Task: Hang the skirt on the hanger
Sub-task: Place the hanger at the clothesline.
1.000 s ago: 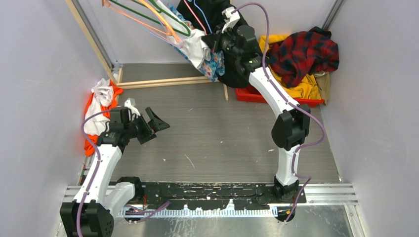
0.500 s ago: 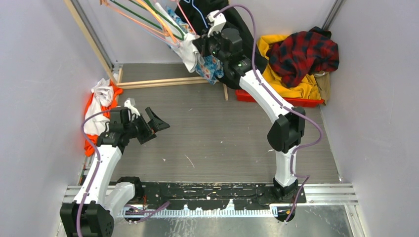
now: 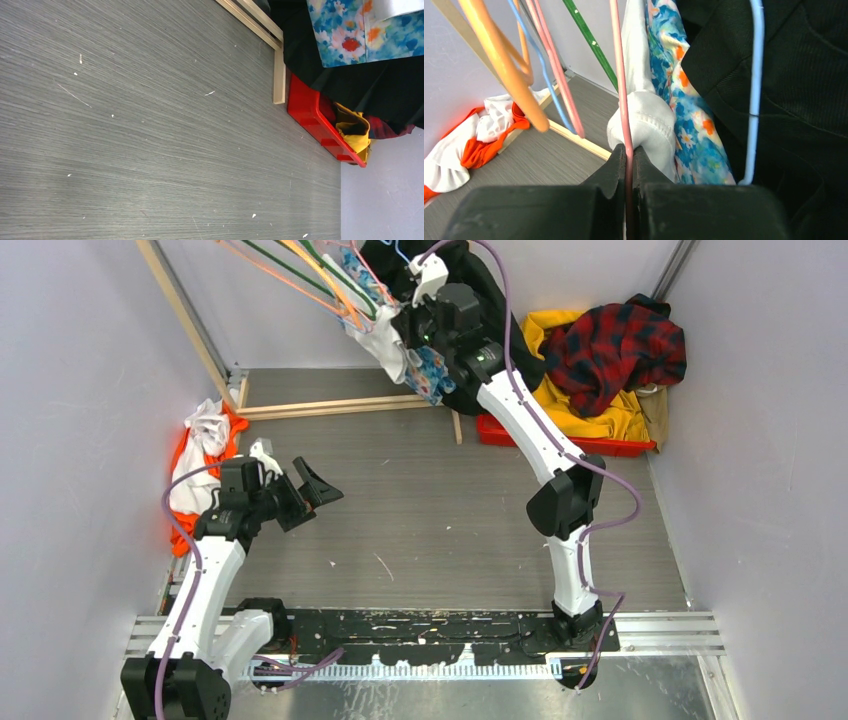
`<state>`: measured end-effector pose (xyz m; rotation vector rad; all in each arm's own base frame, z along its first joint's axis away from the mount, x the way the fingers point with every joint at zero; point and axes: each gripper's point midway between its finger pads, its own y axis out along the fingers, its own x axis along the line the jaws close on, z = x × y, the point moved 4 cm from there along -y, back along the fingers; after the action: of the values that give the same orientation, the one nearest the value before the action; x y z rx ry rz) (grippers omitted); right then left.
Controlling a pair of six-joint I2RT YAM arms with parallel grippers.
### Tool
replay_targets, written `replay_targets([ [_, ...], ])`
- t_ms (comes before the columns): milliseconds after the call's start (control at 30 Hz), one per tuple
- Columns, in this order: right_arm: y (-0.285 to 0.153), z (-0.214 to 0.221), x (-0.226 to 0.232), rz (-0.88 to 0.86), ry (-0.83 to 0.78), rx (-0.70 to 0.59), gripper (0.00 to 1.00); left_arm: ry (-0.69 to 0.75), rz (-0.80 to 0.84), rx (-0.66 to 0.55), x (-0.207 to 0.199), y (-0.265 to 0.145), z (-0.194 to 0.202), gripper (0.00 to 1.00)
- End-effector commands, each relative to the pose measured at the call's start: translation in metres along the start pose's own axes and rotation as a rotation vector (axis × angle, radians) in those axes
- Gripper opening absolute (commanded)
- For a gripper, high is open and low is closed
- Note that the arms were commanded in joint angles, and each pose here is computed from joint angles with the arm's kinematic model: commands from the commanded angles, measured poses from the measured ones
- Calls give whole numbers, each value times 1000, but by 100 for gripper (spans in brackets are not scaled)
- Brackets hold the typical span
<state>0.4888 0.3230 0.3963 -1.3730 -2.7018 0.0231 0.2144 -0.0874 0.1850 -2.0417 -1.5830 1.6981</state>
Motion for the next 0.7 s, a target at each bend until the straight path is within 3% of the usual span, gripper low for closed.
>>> replay_targets([
  [0,-9,-38,0,5,-23,-123,1,36,33,-26,-10,-7,-7,100],
  [267,-9,-29,-4,15,-7,-91,3,40,29,-30,-10,-8,-7,100],
  [367,-14,-27,-8,10,21,-86,13,39,32,-28,-10,-8,-7,100],
  [433,-18,-25,-12,-2,47,-75,32,39,28,-27,-10,-7,-8,100],
  [667,-40,-30,-15,-34,104,-64,47,36,28,-31,-8,-8,-5,100],
])
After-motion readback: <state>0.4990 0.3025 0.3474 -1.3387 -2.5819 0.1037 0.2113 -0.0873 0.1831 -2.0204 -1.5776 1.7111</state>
